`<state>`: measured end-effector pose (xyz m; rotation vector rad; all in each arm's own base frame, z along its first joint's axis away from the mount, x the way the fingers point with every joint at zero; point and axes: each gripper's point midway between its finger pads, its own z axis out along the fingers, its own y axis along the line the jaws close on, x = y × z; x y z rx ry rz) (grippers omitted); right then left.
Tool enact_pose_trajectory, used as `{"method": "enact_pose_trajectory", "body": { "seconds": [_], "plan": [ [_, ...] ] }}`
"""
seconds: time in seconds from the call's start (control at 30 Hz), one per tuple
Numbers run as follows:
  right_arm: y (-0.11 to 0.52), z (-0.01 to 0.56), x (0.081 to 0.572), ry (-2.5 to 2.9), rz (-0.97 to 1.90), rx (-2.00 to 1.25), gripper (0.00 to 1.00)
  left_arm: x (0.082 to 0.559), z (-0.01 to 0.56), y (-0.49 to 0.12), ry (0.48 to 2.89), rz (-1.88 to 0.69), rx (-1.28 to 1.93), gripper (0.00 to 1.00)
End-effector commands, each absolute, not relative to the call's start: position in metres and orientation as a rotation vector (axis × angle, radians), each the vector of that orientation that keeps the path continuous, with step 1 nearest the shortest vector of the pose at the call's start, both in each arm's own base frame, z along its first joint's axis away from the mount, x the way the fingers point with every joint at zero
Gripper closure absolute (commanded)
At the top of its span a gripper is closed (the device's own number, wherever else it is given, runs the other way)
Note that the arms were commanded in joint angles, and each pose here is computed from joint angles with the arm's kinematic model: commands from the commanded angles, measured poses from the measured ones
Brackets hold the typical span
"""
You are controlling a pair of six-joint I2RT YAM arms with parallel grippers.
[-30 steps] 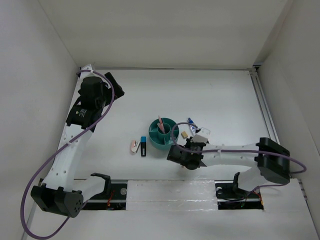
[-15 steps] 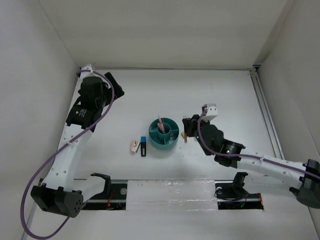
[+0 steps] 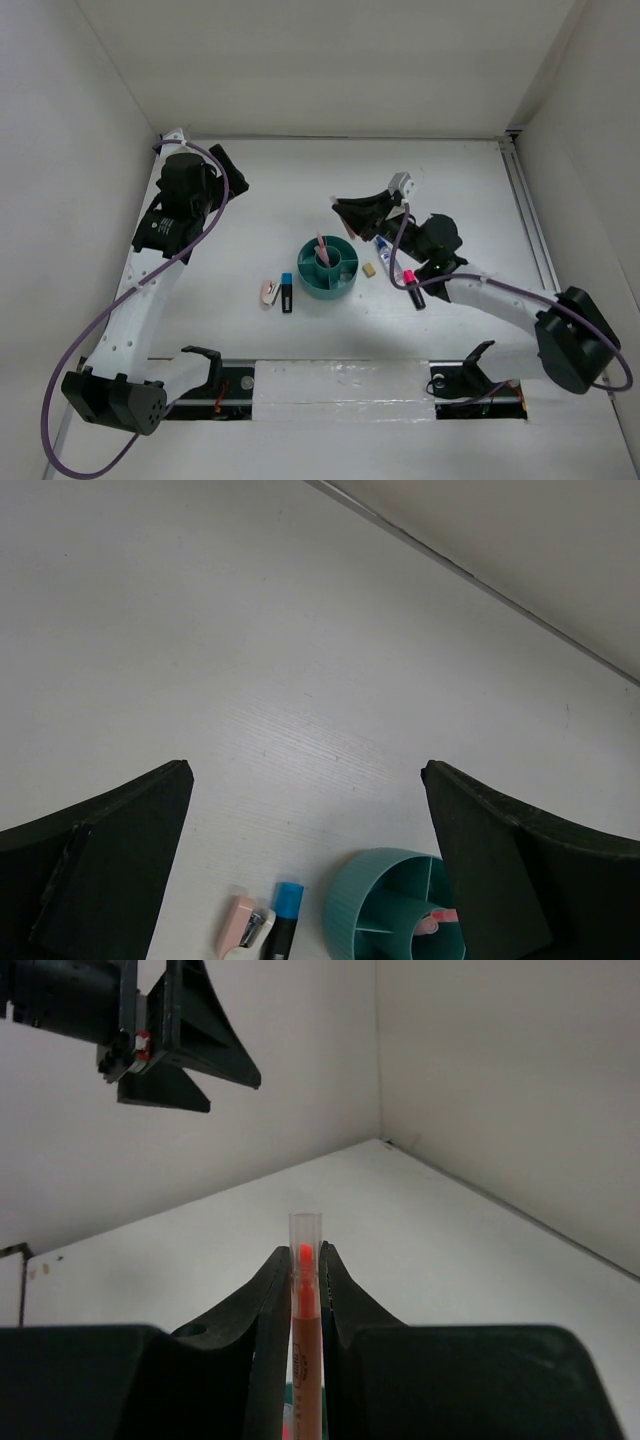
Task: Sort the stationery into containers
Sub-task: Place the pen in the storage box.
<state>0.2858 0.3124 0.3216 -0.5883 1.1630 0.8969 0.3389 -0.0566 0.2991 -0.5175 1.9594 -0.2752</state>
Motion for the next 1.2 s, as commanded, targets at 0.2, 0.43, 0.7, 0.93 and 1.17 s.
{"method": "enact_pose_trajectory", "body": {
  "seconds": [0.2,0.43,0.7,0.93,1.17],
  "plan": [
    [0.35,0.341,0.264,0.845,1.201,-0.885,1.0,0.342,0.321,-0.056,1.896,-0.296,-0.5,0.0],
    [0.353,0.327,0.263,0.878,1.202,-0.867,1.0,0.344,0.318,-0.058,1.908,-0.301,-0.495,0.0],
    [0.361,0.287,0.258,0.909,1.246,-0.88,1.0,0.344,0.316,-0.062,1.916,-0.314,-0.475,0.0],
    [0.368,0.274,0.261,0.921,1.265,-0.898,1.0,0.344,0.316,-0.061,1.918,-0.308,-0.466,0.0],
    [0.372,0.263,0.26,0.936,1.277,-0.904,1.0,0.343,0.321,-0.063,1.903,-0.324,-0.458,0.0]
  ]
}}
